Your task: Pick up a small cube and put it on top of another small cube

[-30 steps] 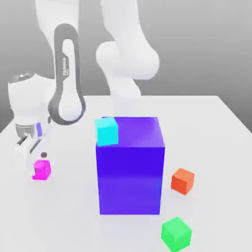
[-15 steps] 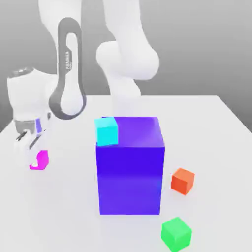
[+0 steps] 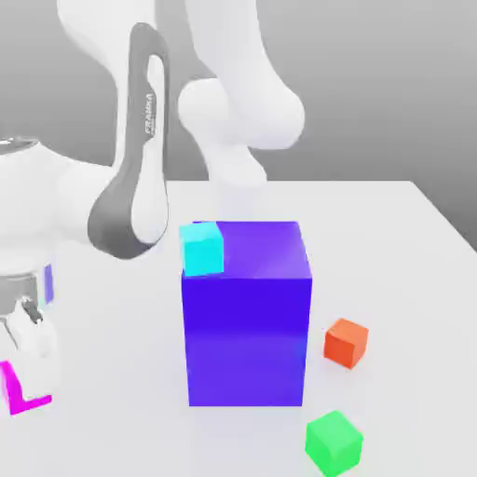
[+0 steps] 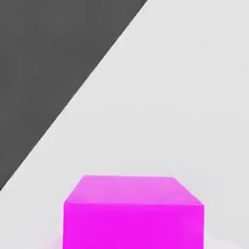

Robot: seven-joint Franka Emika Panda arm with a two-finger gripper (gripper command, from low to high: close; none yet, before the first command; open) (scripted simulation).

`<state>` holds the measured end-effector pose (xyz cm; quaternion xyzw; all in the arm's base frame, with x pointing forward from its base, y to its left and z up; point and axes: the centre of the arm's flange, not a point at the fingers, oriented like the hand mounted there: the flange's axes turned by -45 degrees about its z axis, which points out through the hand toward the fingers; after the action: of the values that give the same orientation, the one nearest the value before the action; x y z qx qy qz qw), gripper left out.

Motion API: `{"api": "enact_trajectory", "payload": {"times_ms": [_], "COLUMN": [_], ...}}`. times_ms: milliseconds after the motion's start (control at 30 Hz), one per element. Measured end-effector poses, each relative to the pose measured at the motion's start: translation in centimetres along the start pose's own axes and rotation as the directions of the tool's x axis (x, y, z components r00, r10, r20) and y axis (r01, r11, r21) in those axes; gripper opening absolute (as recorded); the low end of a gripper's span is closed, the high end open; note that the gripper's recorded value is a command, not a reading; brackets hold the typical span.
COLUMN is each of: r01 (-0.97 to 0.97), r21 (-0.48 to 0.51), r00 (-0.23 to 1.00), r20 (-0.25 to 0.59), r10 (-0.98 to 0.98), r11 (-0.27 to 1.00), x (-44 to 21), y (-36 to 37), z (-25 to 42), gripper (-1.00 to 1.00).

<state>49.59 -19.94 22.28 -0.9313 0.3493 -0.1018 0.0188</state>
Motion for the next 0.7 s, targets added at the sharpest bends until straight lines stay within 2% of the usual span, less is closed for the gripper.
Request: {"api": "enact_trajectory", "payload": {"times_ms": [133, 333, 500, 667, 700], "r01": [0.178, 0.339, 0.370, 0.342, 0.342], "r21": [0.036, 0.048, -0.007, -0.037, -0.038], "r00": [0.984, 0.936, 0.915, 0.923, 0.923], "r20": [0.020, 0.088, 0.177, 0.199, 0.200], "r10": [-0.178, -0.342, -0.363, -0.328, -0.329], "r11": [0.983, 0.940, 0.929, 0.939, 0.939], "x": [-2.8, -11.7, -21.2, -23.5, -23.8], "y": [-9.9, -20.4, -23.3, -22.0, -21.8], "z": [-0.7, -2.4, -3.8, 0.4, 1.7], "gripper": [-1.00, -1.00, -1.00, -1.00, 1.00]}}
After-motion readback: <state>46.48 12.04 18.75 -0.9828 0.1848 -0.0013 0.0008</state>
